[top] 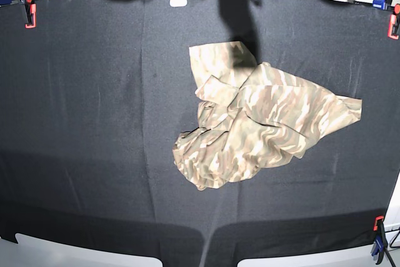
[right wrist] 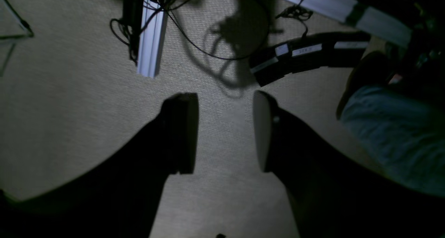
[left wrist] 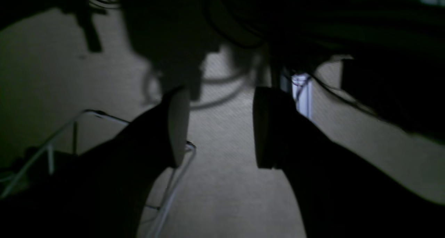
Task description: Layout the t-shirt on the table in an organized manner, then fold the t-shirt properly
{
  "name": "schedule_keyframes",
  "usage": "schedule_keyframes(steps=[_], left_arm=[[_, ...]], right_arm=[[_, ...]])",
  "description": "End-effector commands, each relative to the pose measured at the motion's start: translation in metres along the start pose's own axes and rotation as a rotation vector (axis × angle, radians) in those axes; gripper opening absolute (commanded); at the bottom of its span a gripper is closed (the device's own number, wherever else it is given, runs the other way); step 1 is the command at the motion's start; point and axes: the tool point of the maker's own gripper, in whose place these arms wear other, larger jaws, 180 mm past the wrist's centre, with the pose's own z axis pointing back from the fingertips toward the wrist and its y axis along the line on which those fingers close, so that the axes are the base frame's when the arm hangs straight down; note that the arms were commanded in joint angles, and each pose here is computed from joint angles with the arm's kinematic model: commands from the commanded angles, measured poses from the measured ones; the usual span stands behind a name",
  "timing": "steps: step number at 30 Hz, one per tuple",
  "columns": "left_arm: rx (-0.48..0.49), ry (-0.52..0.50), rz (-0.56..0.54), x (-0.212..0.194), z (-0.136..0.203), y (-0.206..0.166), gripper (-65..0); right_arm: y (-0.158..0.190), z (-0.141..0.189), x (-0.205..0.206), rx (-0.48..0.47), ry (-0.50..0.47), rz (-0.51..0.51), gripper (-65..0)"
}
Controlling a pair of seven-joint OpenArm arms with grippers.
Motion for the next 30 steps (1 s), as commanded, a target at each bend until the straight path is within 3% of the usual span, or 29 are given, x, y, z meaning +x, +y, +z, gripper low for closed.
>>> schedule_keyframes(steps=[1,10,17,24,30], left_arm=[[0.006,0.002,-0.002,-0.007,0.004,0.004,-37.1],[-0.008,-0.11,0.065,0.013,0.04,0.005,-37.1],[0.092,-0.123,0.126,0.013,0.088,0.034,-37.1],[0.149,-0.169,0.14,0.015,0.131,0.055,-37.1],[0.127,-0.105,0.141,0.022,0.151,0.047,-37.1]], right_arm=[[-0.006,0.009,-0.006,-0.016,-0.007,-0.012,-39.6],[-0.056,0.06,0.01,-0.157,-0.124,-0.124,-39.6],[-0.093,0.088,0.013,-0.258,-0.151,-0.151,-39.6],[-0.076,0.109,0.019,-0.206,-0.178,-0.116,-39.6],[-0.067,0.122,0.041,-0.188,-0.225,-0.086,-39.6]])
